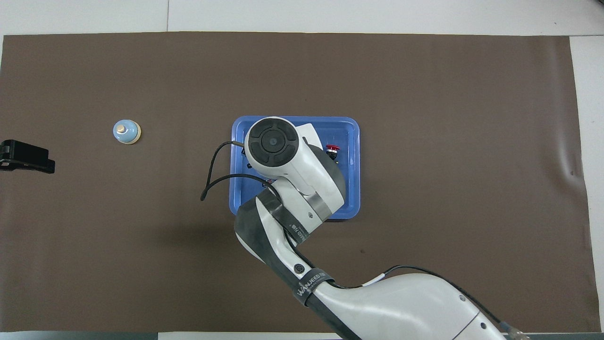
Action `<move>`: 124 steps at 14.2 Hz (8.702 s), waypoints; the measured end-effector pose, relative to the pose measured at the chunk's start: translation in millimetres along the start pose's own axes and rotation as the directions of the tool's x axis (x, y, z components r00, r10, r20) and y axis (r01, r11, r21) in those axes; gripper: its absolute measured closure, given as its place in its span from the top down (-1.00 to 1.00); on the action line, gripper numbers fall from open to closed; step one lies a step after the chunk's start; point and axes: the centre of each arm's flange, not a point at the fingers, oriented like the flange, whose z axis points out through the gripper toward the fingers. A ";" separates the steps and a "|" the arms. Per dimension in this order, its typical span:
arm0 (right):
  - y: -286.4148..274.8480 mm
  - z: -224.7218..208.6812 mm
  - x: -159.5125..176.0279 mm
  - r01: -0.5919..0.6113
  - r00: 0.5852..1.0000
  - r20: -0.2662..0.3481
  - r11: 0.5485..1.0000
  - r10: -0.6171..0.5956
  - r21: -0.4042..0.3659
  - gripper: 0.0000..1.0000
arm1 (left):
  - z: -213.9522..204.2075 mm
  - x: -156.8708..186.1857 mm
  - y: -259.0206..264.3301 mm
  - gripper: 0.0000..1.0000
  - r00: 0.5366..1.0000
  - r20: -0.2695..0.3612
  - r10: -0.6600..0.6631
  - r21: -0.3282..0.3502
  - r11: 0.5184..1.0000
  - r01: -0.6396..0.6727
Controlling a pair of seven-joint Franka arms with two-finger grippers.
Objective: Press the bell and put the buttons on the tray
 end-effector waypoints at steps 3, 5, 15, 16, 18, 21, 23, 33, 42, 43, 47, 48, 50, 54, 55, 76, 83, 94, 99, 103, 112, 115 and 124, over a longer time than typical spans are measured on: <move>46.6 -48.6 61.5 -0.053 0.999 -0.003 0.999 0.053 -0.011 1.00 | 0.0 0.0 0.0 1.00 1.000 0.000 0.000 0.000 1.000 0.000; 88.6 -79.7 101.1 -0.030 1.000 0.009 0.999 0.030 -0.033 1.00 | 0.0 0.0 0.0 1.00 1.000 0.000 0.000 0.000 1.000 0.000; 249.0 -139.2 208.5 0.298 0.951 0.109 0.952 -0.290 -0.065 1.00 | 0.0 0.0 0.0 1.00 1.000 0.000 0.000 0.000 1.000 0.000; 264.0 -145.8 214.8 0.329 0.940 0.117 0.942 -0.321 -0.061 1.00 | 0.0 0.0 0.0 1.00 1.000 0.000 0.000 0.000 1.000 0.000; 296.1 -163.4 224.4 0.375 0.921 0.133 0.925 -0.366 -0.053 1.00 | 0.0 0.0 0.0 1.00 1.000 0.000 0.000 0.000 1.000 0.000; 341.8 -194.0 231.1 0.416 0.903 0.142 0.909 -0.407 -0.040 1.00 | 0.0 0.0 0.0 1.00 1.000 0.000 0.000 0.000 1.000 0.000; 370.2 -214.6 230.2 0.435 0.893 0.141 0.900 -0.427 -0.032 1.00 | 0.0 0.0 0.0 1.00 1.000 0.000 0.000 0.000 1.000 0.000; 413.6 -288.4 178.2 0.439 0.892 0.165 0.894 -0.421 -0.087 1.00 | 0.0 0.0 0.0 1.00 1.000 0.000 0.000 0.000 1.000 0.000; 402.2 -277.1 181.4 0.463 0.882 0.167 0.878 -0.442 -0.124 1.00 | 0.0 0.0 0.0 1.00 1.000 0.000 0.000 0.000 1.000 0.000; 402.2 -277.1 181.4 0.463 0.882 0.167 0.878 -0.442 -0.124 1.00 | 0.0 0.0 0.0 1.00 1.000 0.000 0.000 0.000 1.000 0.000; 401.4 -277.3 180.9 0.464 0.881 0.167 0.877 -0.443 -0.123 1.00 | 0.0 0.0 0.0 1.00 1.000 0.000 0.000 0.000 1.000 0.000; 401.3 -277.5 180.8 0.465 0.881 0.166 0.877 -0.443 -0.123 1.00 | 0.0 0.0 0.0 1.00 1.000 0.000 0.000 0.000 1.000 0.000; 400.9 -277.7 180.6 0.465 0.881 0.166 0.877 -0.444 -0.123 1.00 | 0.0 0.0 0.0 1.00 1.000 0.000 0.000 0.000 1.000 0.000; 397.6 -278.1 179.1 0.471 0.878 0.164 0.873 -0.450 -0.123 1.00 | 0.0 0.0 0.0 1.00 1.000 0.000 0.000 0.000 1.000 0.000; 397.0 -278.1 178.8 0.472 0.877 0.164 0.873 -0.451 -0.123 1.00 | 0.0 0.0 0.0 1.00 1.000 0.000 0.000 0.000 1.000 0.000; 398.7 -278.3 179.5 0.469 0.879 0.164 0.875 -0.448 -0.123 1.00 | 137.2 80.9 7.6 -0.98 0.993 -0.114 -0.009 -0.009 1.000 0.008; 398.7 -278.4 179.5 0.469 0.879 0.164 0.875 -0.448 -0.123 1.00 | 219.7 123.5 -2.4 -0.98 0.992 -0.125 -0.028 -0.015 1.000 0.026; 398.7 -278.4 179.5 0.469 0.879 0.164 0.875 -0.448 -0.123 1.00 | 260.4 143.3 -8.9 -0.98 0.985 -0.169 -0.039 -0.018 0.999 0.037; 398.7 -278.4 179.5 0.469 0.879 0.164 0.875 -0.448 -0.123 1.00 | 276.1 149.3 -10.9 -0.98 0.981 -0.192 -0.043 -0.020 0.999 0.040; 398.7 -278.4 179.5 0.469 0.879 0.164 0.875 -0.448 -0.123 1.00 | 276.1 148.4 -11.2 -0.98 0.979 -0.198 -0.043 -0.020 0.999 0.040; 398.7 -278.4 179.5 0.469 0.879 0.164 0.875 -0.448 -0.123 1.00 | 132.9 112.3 -19.1 -0.46 0.987 -0.150 -0.053 -0.012 0.999 0.052; 398.7 -278.4 179.5 0.469 0.879 0.164 0.875 -0.448 -0.123 1.00 | 69.7 70.6 -13.7 0.21 0.988 -0.149 -0.045 -0.011 0.999 0.044; 398.7 -278.4 179.5 0.469 0.879 0.164 0.875 -0.448 -0.123 1.00 | 4.8 3.4 15.6 1.00 0.994 -0.106 0.008 -0.001 1.000 -0.008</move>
